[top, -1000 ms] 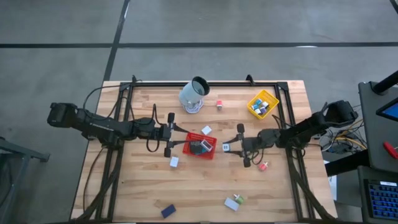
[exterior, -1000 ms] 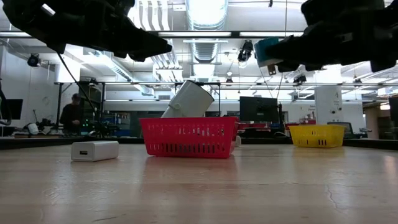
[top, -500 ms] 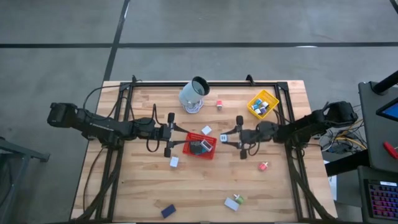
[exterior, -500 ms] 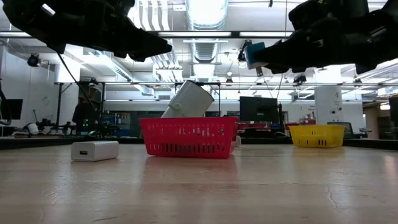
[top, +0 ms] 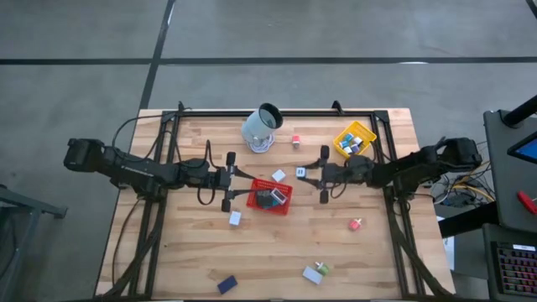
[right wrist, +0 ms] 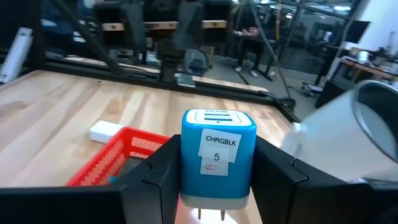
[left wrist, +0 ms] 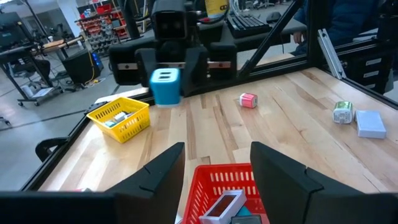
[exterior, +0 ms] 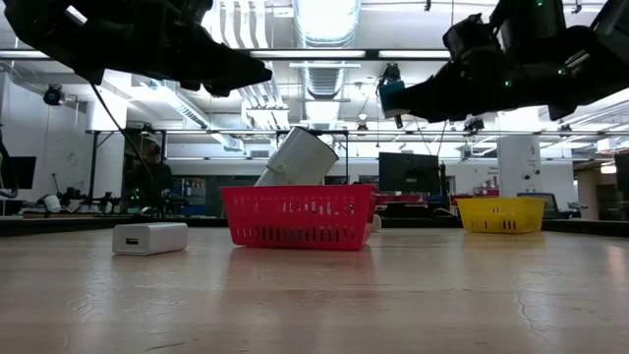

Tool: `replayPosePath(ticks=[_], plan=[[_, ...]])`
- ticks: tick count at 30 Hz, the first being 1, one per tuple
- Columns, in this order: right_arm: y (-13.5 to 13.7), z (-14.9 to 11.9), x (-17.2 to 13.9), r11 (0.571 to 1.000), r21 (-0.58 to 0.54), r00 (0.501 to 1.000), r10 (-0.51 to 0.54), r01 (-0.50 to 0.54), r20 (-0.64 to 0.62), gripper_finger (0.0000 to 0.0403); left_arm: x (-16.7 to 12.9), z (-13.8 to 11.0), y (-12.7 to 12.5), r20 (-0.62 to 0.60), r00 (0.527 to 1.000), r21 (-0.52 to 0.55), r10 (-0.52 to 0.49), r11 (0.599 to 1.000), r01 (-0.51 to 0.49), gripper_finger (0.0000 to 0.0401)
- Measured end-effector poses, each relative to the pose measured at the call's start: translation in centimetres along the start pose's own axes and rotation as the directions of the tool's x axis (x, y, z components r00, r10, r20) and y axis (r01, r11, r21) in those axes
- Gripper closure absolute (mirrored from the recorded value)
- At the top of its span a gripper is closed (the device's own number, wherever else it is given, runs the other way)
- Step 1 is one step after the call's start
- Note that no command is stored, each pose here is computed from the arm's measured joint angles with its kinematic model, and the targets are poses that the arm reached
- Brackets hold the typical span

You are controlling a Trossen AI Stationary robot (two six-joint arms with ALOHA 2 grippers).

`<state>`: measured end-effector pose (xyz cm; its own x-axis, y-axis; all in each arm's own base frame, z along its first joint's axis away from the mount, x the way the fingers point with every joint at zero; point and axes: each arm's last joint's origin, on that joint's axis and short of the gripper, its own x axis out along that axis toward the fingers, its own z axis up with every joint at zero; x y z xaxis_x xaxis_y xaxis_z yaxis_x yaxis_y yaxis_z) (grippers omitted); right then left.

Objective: Pick & Place Office items
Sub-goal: Put the blue charger adapter into the yellow basket

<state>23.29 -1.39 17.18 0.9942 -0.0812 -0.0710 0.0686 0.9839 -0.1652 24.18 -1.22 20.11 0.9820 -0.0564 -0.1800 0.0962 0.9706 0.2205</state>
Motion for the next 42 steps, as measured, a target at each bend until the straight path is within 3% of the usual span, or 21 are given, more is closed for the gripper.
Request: replayPosePath(ticks=[34, 42], plan=[[-6.6, -1.1, -0.8, 0.947, 0.068, 0.949, -0.312, 0.315, -0.051, 0.026, 0.0, 0.0, 0.0, 0.0, 1.0, 0.001, 0.001, 1.0, -0.001, 0.0215], [-8.1, -1.5, -1.4, 0.87, 0.114, 0.877, -0.472, 0.479, -0.085, 0.026, 0.0, 0.0, 0.0, 0.0, 1.0, 0.001, 0.001, 1.0, -0.001, 0.0215]])
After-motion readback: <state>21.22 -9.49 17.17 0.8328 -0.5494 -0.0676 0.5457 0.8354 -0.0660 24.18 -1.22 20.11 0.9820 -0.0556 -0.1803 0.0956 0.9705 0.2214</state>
